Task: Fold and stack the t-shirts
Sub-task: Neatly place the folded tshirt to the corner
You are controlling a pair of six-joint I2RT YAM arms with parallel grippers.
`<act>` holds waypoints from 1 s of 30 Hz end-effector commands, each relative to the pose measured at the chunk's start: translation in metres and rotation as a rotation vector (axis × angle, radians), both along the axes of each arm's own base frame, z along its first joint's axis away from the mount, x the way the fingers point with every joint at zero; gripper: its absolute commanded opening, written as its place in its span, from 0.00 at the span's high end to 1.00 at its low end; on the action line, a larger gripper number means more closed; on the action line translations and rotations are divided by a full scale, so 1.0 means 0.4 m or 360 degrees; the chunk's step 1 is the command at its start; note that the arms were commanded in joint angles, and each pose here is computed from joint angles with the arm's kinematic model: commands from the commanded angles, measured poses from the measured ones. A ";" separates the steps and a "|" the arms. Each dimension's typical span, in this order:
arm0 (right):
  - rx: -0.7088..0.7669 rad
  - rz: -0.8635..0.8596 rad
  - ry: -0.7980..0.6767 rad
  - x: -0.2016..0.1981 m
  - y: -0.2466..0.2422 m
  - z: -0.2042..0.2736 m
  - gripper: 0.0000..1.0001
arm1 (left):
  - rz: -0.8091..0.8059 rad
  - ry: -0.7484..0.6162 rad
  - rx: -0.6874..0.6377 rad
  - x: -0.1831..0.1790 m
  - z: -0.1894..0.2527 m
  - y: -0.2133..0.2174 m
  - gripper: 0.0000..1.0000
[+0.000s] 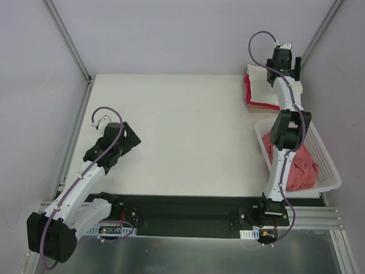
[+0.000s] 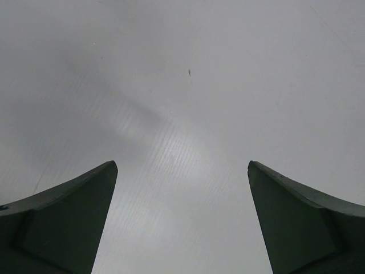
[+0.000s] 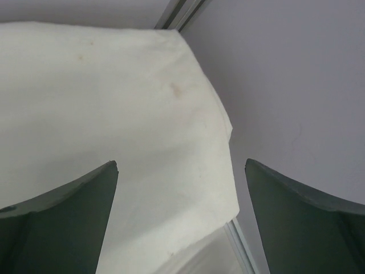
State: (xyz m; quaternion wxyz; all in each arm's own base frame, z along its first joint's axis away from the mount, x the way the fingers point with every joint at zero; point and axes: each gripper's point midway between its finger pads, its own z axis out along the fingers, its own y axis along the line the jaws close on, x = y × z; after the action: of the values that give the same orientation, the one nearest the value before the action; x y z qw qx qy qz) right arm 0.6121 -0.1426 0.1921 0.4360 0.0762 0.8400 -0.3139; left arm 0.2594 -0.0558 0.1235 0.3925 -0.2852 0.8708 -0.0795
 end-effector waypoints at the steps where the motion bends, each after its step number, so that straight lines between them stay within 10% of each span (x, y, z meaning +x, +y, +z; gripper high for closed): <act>1: 0.0257 0.0194 -0.0296 -0.068 0.109 0.249 0.03 | -0.0041 -0.0090 -0.0095 -0.003 0.056 -0.021 0.01; 15: 0.1035 0.0721 -0.0287 -0.517 0.458 0.245 0.03 | -0.0361 -0.0253 -0.0285 -0.093 0.117 -0.084 0.01; 30: 0.1451 0.1073 -0.0004 -0.931 0.670 -0.085 0.03 | -0.0315 0.0042 -0.0360 -0.131 -0.026 -0.099 0.01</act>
State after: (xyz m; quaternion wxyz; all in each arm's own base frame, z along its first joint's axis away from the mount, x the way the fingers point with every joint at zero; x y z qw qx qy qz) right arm 0.2498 0.1057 0.1578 0.4246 -0.0121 0.8869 0.1813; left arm 0.2108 -0.0930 0.1232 0.3595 -0.2298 0.8795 -0.2107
